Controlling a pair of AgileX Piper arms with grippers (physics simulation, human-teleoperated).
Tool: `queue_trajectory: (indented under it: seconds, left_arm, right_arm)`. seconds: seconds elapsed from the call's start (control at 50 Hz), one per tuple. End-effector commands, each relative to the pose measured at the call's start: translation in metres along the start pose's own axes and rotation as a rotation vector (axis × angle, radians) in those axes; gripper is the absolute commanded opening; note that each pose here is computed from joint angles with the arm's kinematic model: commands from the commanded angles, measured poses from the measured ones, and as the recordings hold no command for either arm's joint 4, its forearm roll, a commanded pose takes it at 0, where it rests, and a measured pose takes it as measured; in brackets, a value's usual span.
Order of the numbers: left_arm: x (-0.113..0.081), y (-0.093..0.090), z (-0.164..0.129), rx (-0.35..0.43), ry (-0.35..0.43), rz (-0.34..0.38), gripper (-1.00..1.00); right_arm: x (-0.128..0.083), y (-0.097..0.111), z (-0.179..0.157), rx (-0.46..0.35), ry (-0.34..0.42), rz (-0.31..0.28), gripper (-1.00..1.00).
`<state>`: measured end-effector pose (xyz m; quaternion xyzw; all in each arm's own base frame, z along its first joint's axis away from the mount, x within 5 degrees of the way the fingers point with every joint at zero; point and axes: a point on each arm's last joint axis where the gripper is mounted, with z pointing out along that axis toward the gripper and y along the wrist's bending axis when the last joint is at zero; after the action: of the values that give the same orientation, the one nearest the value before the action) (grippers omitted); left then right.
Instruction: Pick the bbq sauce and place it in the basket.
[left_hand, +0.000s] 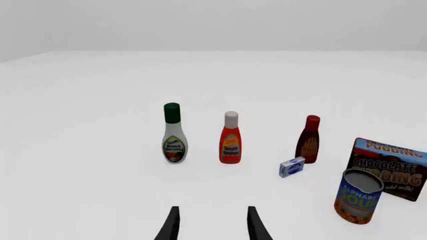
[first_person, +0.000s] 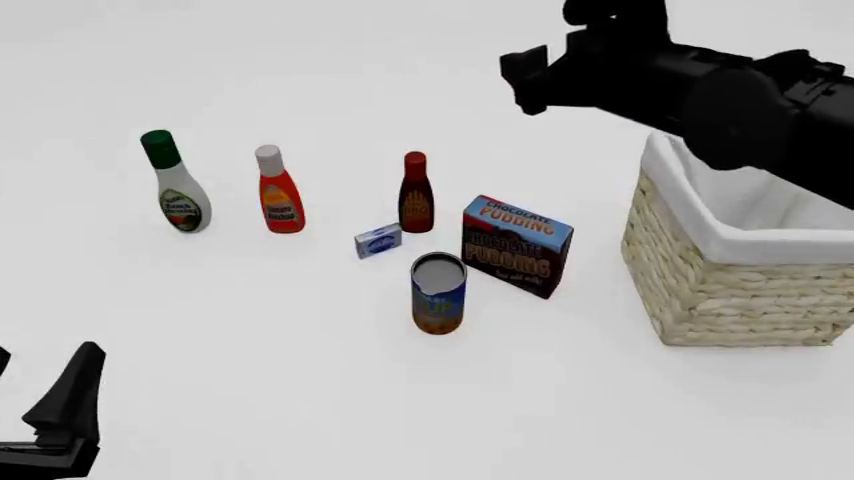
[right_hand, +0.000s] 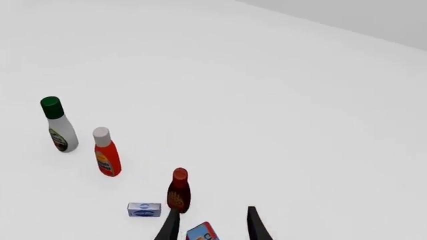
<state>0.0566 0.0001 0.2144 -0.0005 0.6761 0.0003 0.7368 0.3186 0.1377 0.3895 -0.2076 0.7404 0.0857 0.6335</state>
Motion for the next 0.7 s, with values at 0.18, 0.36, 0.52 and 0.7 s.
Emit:
queue_trajectory:
  seconds: [0.18, 0.36, 0.52, 0.7]
  left_arm:
    - [0.0, 0.0, 0.0, 0.0, 0.0, 0.0, 1.0]
    - [0.0, 0.0, 0.0, 0.0, 0.0, 0.0, 1.0]
    - [0.0, 0.0, 0.0, 0.0, 0.0, 0.0, 1.0]
    - [0.0, 0.0, 0.0, 0.0, 0.0, 0.0, 1.0]
  right_arm:
    - [0.007, 0.025, 0.056, -0.061, 0.022, 0.008, 1.0]
    - [0.016, 0.033, 0.082, -0.076, 0.047, 0.021, 1.0]
    - [0.026, 0.042, 0.107, -0.09, 0.068, 0.033, 1.0]
    - [0.034, 0.042, 0.128, -0.085, 0.081, 0.051, 1.0]
